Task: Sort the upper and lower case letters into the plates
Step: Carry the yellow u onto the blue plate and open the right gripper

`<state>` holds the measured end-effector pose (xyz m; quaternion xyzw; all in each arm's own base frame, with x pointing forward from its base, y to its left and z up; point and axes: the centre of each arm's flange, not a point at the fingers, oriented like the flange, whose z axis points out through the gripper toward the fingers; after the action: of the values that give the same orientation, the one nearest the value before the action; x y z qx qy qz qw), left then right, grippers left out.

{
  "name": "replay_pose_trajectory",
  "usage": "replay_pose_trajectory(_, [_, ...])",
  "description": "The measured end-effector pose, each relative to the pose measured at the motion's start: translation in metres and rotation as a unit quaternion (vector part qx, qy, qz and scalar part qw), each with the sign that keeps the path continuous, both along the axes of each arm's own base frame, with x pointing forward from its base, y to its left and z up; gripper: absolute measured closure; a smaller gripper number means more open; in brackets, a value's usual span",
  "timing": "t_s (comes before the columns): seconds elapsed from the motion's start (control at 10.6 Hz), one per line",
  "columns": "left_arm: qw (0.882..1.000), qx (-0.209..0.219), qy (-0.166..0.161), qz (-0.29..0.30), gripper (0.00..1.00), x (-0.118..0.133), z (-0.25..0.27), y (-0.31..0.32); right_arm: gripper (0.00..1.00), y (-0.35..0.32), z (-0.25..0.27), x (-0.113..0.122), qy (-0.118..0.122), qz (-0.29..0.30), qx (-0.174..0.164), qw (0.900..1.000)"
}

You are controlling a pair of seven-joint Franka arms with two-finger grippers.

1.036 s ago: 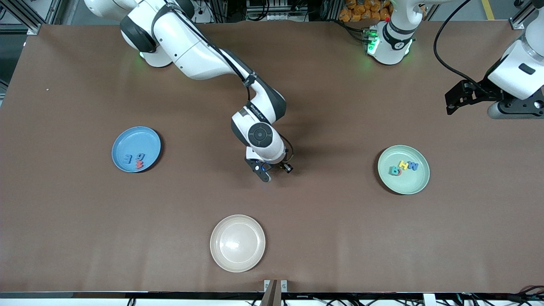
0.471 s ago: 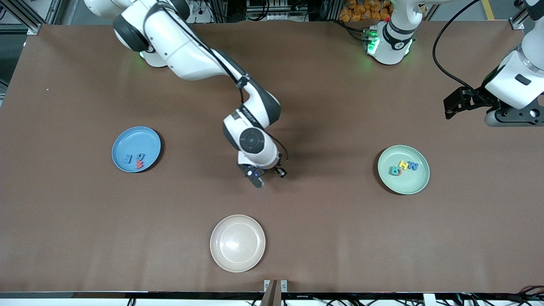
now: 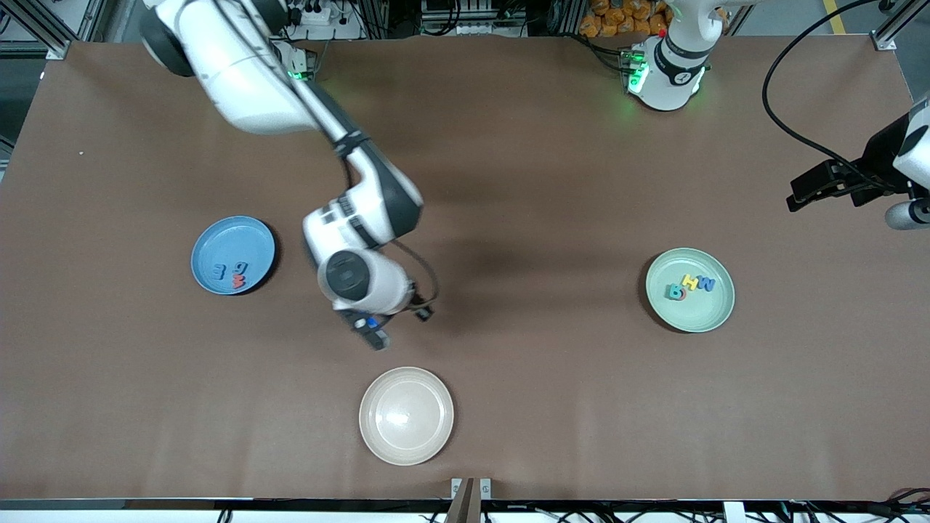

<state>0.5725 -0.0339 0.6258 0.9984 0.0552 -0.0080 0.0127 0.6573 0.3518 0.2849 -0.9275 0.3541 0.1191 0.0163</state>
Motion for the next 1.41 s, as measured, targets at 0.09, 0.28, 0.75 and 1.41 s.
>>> replay_pose_trajectory(0.09, [1.0,0.007,-0.001,-0.001,0.0,0.0,0.0,-0.005,0.73,-0.039,0.006,0.012,0.016,0.017,0.0,1.0])
replay_pose_trajectory(0.28, [0.999,0.034,-0.006,-0.007,0.0,-0.002,0.002,-0.026,0.73,-0.12,0.017,0.028,0.036,0.051,0.012,0.998])
replay_pose_trajectory(0.75, [0.999,0.04,-0.014,-0.004,0.0,-0.003,0.006,-0.036,0.73,-0.284,0.021,0.015,0.066,0.123,0.052,0.989])
replay_pose_trajectory(1.41, [0.999,0.04,-0.016,-0.006,0.0,-0.003,0.007,-0.038,0.73,-0.385,-0.025,-0.048,0.034,0.199,0.05,0.978])
